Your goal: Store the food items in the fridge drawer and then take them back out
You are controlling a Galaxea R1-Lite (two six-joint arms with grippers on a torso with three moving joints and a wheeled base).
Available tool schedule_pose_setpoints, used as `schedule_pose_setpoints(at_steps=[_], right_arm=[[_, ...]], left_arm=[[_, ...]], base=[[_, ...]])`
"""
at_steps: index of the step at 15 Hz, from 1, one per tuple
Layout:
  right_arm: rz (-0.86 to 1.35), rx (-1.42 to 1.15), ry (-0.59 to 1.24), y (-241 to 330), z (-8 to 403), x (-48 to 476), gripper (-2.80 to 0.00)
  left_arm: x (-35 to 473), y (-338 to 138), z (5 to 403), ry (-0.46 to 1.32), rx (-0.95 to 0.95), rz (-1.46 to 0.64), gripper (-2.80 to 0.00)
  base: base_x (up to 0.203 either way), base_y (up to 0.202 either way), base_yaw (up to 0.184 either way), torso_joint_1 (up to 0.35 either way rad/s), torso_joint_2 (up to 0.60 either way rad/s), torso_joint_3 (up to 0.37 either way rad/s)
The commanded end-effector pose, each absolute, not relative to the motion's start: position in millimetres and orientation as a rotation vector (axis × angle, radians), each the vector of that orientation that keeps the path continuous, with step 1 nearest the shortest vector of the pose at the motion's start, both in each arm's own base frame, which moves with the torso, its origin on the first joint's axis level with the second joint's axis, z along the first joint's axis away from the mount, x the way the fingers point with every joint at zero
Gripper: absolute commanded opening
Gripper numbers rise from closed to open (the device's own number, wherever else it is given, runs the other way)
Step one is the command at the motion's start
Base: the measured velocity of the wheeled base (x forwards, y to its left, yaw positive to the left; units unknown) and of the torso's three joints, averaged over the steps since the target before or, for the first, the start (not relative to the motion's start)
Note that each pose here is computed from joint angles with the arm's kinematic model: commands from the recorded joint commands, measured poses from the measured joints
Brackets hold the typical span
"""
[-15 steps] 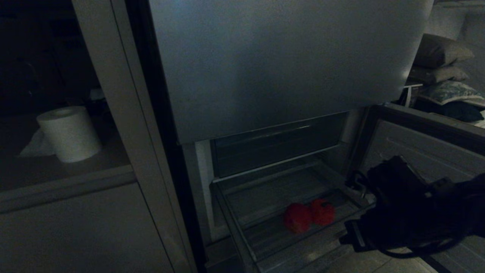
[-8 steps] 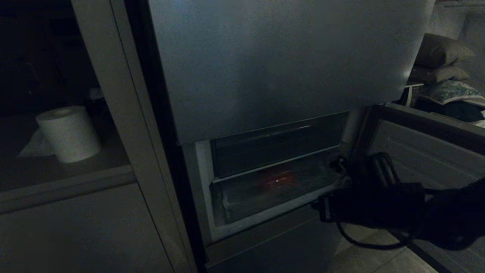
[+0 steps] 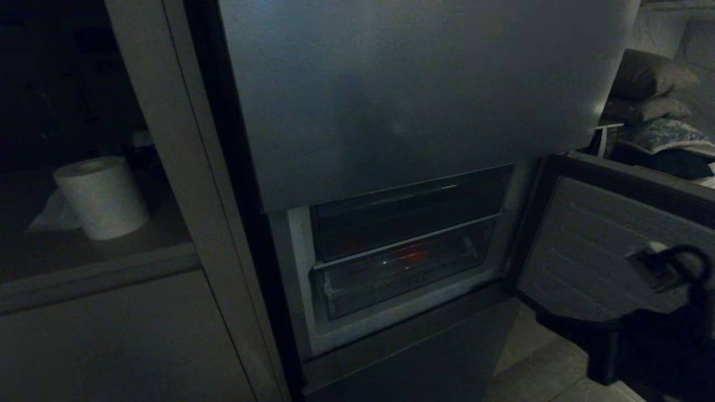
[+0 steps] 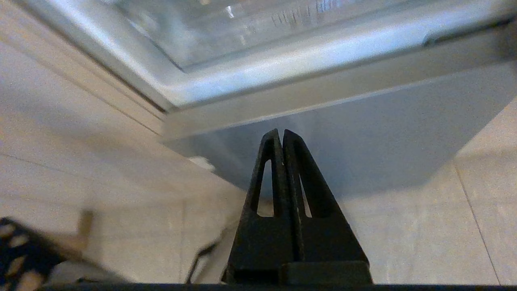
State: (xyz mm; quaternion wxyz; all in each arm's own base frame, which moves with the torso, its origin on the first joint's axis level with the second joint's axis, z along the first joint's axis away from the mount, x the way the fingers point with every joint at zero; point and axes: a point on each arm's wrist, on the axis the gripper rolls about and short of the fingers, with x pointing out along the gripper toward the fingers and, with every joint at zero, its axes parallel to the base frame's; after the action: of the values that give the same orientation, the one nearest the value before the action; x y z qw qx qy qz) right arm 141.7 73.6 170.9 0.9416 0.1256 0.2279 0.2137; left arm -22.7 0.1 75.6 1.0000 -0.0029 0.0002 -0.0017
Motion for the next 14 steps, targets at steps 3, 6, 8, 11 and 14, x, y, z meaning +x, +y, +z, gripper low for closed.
schedule_pose_setpoints(at_steps=[3, 6, 8, 11, 14], right_arm=[[0.408, 0.338, 0.158, 20.5, 203.5, 44.8, -2.80], [0.150, 0.328, 0.090, 1.1, 191.8, 12.3, -2.80], [-0.093, 0.277, -0.008, -3.5, 174.1, -12.4, -2.80], [-0.143, -0.018, 0.121, -2.3, 104.4, -15.6, -2.80], [0.052, -0.103, 0.095, 1.4, 78.3, -22.9, -2.80]], left_arm=[[-22.7, 0.1, 75.7, 0.000, -0.006, -0.003, -2.80], [-22.7, 0.1, 75.7, 0.000, -0.006, -0.003, -2.80], [-22.7, 0.1, 75.7, 0.000, -0.006, -0.003, -2.80], [-22.7, 0.1, 75.7, 0.000, -0.006, -0.003, -2.80], [-22.7, 0.1, 75.7, 0.000, -0.006, -0.003, -2.80]], base=[[0.000, 0.000, 0.000, 0.000, 0.00, 0.000], [0.000, 0.000, 0.000, 0.000, 0.00, 0.000], [0.000, 0.000, 0.000, 0.000, 0.00, 0.000], [0.000, 0.000, 0.000, 0.000, 0.00, 0.000], [0.000, 0.000, 0.000, 0.000, 0.00, 0.000]])
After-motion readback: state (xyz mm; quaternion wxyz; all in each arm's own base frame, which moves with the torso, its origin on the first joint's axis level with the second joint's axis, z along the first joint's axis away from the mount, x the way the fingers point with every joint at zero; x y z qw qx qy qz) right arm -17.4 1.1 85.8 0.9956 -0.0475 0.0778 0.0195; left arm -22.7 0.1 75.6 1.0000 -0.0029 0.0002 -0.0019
